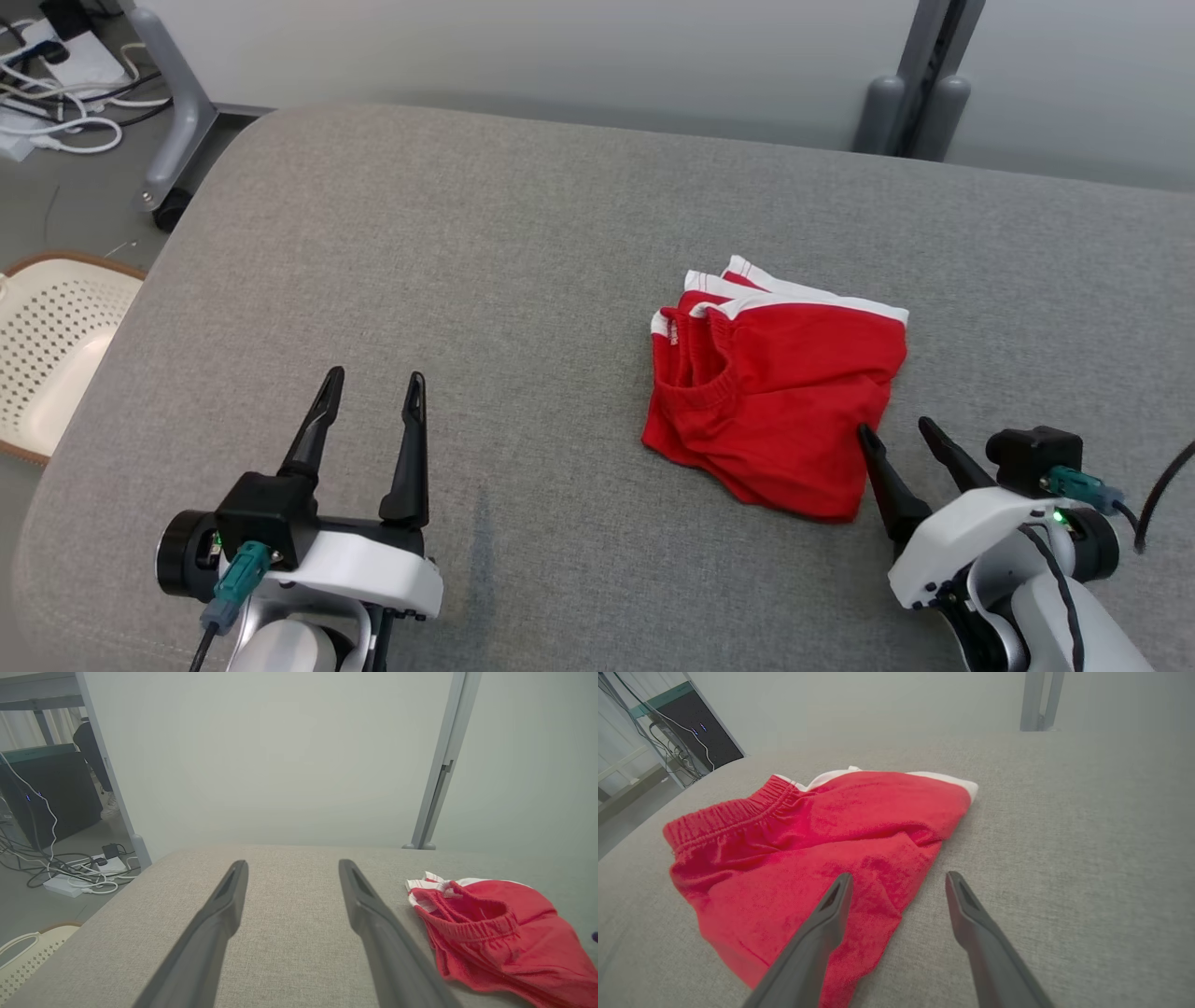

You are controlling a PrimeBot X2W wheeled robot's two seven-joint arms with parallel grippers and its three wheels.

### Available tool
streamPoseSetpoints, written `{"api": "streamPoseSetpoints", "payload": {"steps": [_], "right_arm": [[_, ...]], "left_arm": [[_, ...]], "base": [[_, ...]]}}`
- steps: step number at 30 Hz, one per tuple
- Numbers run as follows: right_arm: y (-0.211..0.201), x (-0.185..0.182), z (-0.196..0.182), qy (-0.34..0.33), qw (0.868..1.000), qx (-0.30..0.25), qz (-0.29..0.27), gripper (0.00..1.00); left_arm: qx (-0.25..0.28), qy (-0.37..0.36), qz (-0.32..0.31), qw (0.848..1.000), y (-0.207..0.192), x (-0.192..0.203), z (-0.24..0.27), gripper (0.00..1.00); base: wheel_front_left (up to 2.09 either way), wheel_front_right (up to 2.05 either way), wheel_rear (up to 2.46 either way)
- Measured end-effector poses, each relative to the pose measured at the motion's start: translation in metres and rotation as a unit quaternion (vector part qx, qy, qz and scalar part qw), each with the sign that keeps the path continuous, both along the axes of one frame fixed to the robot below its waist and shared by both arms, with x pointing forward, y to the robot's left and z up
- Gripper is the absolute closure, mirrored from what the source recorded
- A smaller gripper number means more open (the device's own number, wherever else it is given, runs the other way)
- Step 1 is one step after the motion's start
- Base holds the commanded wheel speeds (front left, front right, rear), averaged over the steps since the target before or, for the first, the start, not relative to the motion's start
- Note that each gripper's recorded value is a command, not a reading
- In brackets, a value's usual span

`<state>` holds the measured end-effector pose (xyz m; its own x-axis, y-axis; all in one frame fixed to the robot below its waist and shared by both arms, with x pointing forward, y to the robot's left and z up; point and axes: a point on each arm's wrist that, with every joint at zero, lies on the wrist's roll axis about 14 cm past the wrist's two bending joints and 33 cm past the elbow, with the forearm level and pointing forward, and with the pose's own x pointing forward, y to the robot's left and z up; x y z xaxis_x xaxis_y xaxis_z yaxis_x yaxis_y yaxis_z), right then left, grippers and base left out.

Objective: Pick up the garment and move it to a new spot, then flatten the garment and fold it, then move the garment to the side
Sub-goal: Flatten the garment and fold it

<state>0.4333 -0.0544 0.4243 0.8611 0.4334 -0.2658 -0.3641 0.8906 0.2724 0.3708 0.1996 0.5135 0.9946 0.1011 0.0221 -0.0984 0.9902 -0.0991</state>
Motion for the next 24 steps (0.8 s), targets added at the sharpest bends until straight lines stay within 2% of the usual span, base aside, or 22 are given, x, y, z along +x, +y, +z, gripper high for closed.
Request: {"api": "streamPoseSetpoints", "payload": {"steps": [7,14,15,16,24], "right_arm": [[0.03,0.001,-0.042,0.091,0.995,0.002,0.038,0.0],[0.04,0.0,-0.057,0.15,0.987,0.0,0.064,0.0],[0.041,0.0,-0.058,0.155,0.986,0.0,0.068,0.33],[0.04,0.0,-0.057,0.156,0.985,0.001,0.069,1.0],[0.031,-0.001,-0.05,0.147,0.987,0.004,0.071,1.0]], "left_arm": [[0.001,0.013,0.021,1.0,0.01,0.002,-0.013,0.0],[0.0,0.017,0.023,1.0,0.01,0.006,-0.019,0.0],[0.0,0.017,0.022,1.0,0.01,0.006,-0.02,0.0],[0.0,0.017,0.022,1.0,0.009,0.007,-0.02,0.0],[0.001,0.009,0.013,1.0,0.004,0.013,-0.017,0.0]], "base": [[0.0,0.0,0.0],[0.0,0.0,0.0],[0.0,0.0,0.0],[0.0,0.0,0.0],[0.0,0.0,0.0]]}}
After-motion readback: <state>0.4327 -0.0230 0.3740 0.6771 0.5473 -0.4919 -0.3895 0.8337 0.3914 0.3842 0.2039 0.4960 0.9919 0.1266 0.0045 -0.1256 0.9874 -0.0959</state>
